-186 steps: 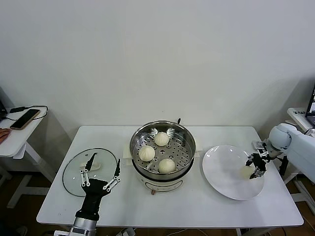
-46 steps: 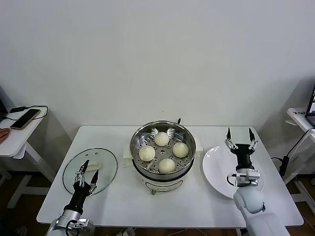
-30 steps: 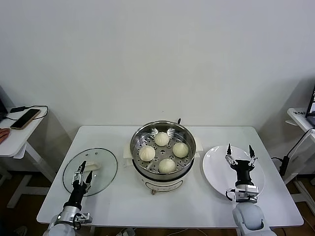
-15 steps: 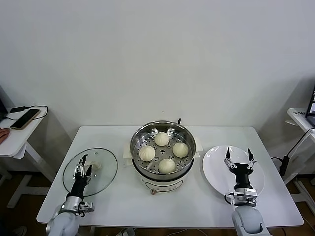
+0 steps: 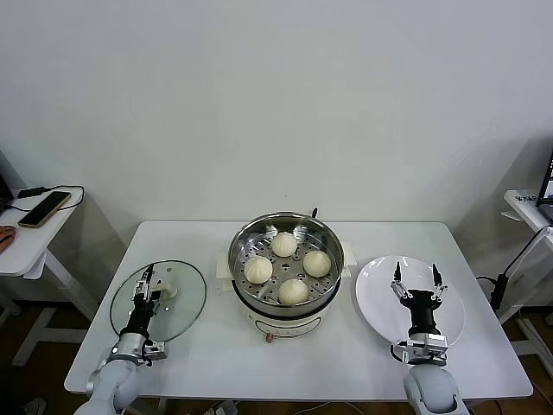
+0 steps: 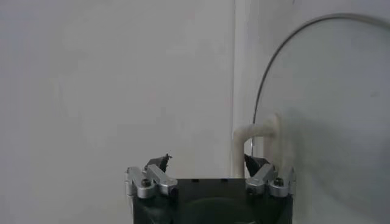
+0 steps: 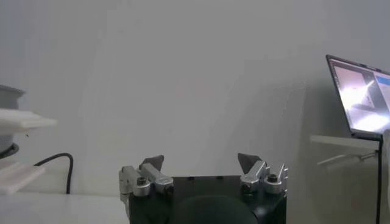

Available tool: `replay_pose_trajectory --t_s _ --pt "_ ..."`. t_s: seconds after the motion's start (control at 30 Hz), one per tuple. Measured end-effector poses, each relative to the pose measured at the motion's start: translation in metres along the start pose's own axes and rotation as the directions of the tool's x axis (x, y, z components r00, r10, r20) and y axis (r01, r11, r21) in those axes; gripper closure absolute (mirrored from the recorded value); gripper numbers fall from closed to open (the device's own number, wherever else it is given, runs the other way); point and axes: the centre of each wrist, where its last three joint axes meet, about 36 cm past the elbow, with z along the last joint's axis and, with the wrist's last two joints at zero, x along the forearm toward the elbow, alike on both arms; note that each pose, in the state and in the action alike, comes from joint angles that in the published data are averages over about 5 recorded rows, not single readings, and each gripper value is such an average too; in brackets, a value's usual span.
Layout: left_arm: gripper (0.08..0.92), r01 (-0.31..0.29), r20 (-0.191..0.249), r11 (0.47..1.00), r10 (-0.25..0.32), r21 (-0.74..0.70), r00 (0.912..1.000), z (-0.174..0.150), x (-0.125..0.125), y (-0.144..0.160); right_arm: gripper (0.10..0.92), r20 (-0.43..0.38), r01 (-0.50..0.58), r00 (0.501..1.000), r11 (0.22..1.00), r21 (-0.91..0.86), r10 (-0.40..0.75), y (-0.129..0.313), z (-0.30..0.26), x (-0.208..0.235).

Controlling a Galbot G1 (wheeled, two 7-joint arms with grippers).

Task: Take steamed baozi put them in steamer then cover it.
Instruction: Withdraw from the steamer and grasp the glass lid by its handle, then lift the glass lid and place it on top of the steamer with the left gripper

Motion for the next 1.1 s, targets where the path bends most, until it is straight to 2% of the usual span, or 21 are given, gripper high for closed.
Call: replay_pose_trajectory --t_s 0.63,0.87,1.1 --pt "0.787 -0.040 -0.006 0.999 0.040 0.037 0.9992 0.003 -0.002 -0.002 0.200 0.014 0.006 1.000 1.000 0.004 -0.006 0.005 -0.002 -0.003" --pt "0.810 -0.012 -0.007 0.998 0.013 0.059 0.9999 0.007 0.001 0.009 0.200 0.018 0.011 1.000 1.000 0.007 -0.011 0.006 -0.003 -0.003" --pt "0.810 0.090 0.008 0.992 -0.091 0.088 0.9958 0.001 0.004 0.057 0.200 0.021 0.017 1.000 1.000 0.011 -0.017 0.007 -0.006 -0.008"
